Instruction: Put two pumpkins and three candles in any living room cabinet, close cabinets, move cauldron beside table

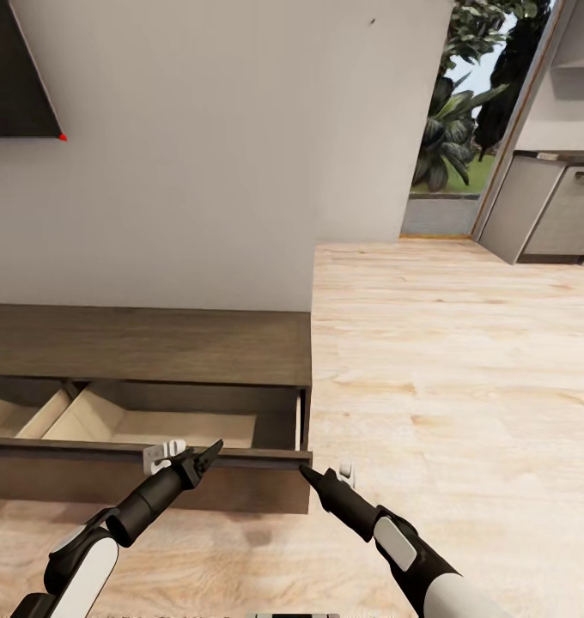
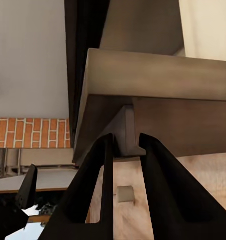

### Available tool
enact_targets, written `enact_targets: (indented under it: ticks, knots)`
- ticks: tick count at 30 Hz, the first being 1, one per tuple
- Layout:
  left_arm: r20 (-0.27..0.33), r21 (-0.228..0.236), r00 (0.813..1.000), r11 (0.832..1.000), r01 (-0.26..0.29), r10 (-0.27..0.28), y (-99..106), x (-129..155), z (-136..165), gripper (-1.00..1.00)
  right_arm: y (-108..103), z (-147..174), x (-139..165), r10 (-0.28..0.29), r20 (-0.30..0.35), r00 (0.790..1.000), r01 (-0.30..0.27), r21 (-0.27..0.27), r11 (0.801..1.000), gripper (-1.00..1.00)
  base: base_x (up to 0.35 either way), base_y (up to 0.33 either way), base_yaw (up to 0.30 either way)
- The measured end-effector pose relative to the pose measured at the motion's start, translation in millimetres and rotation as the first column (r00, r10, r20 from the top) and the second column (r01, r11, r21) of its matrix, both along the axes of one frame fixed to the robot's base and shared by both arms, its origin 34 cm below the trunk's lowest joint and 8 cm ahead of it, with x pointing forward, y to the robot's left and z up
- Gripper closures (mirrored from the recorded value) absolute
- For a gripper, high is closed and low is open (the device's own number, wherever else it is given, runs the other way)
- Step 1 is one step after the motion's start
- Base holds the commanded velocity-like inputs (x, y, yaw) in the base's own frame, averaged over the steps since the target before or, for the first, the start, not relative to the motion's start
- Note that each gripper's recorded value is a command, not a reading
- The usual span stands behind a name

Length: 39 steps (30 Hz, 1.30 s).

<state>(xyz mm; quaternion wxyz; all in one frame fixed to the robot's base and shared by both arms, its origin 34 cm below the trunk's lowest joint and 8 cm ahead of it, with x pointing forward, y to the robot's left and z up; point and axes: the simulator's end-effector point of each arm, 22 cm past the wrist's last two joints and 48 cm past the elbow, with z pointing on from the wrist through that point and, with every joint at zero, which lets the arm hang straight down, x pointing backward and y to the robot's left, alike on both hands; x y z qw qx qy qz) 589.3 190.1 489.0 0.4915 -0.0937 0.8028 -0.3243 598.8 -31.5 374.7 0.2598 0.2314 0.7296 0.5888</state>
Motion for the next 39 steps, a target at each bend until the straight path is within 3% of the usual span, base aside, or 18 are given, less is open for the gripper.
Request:
enact_targets:
  ticks: [39]
  knots:
    - [0.0,0.0,1.0,1.0,-0.001,0.001,0.2,0.0,0.0,-1.0,0.1,0.2,-1.3,0.0,-0.001,1.0,0.0,0.008,1.0,1.0,-0.029,0.0,0.0]
